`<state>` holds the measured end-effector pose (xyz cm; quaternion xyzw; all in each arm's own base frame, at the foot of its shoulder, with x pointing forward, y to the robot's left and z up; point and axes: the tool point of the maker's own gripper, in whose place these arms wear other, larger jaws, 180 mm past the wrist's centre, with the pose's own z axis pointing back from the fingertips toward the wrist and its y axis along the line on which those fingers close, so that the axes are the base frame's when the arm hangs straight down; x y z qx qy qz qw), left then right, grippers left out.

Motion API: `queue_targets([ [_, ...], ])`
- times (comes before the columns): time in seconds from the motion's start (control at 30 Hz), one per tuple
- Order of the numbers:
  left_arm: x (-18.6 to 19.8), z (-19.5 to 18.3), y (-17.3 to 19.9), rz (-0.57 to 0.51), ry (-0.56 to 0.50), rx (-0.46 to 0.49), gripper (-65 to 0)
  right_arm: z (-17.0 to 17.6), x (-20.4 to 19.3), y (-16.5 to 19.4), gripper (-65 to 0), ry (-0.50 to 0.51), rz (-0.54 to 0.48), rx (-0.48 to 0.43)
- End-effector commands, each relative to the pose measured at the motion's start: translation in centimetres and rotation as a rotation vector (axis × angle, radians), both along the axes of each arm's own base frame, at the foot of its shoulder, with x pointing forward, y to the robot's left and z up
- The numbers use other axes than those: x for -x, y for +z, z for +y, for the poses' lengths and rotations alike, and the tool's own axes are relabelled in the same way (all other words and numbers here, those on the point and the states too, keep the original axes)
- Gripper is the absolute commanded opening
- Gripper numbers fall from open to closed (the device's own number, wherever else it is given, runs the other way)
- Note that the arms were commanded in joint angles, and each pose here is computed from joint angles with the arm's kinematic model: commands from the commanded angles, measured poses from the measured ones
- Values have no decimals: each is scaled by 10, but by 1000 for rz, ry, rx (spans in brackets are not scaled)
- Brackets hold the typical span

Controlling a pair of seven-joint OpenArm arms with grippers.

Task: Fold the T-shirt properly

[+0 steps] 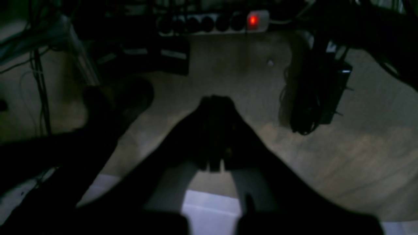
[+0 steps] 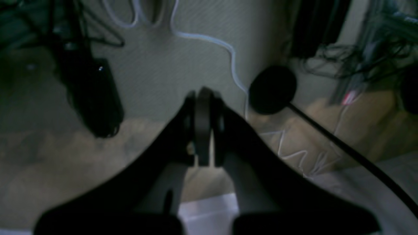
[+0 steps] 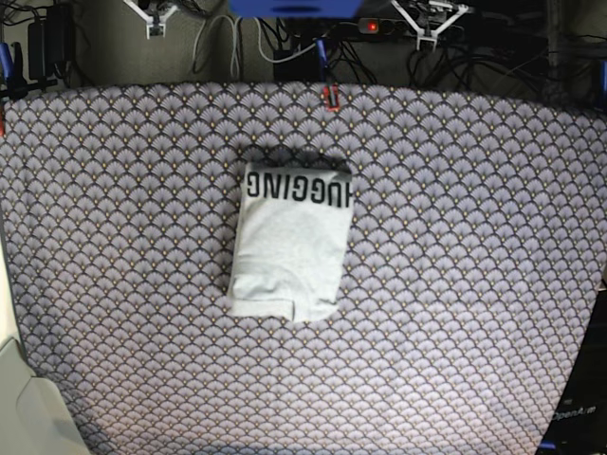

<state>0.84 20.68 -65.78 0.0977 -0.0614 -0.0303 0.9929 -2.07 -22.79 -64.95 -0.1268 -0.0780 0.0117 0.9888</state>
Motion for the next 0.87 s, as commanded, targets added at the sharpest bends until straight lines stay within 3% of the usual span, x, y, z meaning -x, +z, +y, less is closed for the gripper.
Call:
queue_targets([
  [0.0, 5, 5, 1, 8, -7, -13, -647, 0, 2, 0, -650, 3, -2, 6],
  [0.17, 3, 13, 2, 8, -13, -25, -647, 2, 9, 1, -650, -10, 4, 6],
  [0.27, 0, 20, 3, 2, -15, -37, -647, 21, 7, -2, -650, -13, -7, -18],
  [0.4, -2, 20, 3, 2, -14, -37, -647, 27, 10, 1, -650, -5, -31, 22],
  [0.83, -1, 19, 3, -1, -15, -35, -647, 27, 23, 2, -650, -4, -13, 21],
])
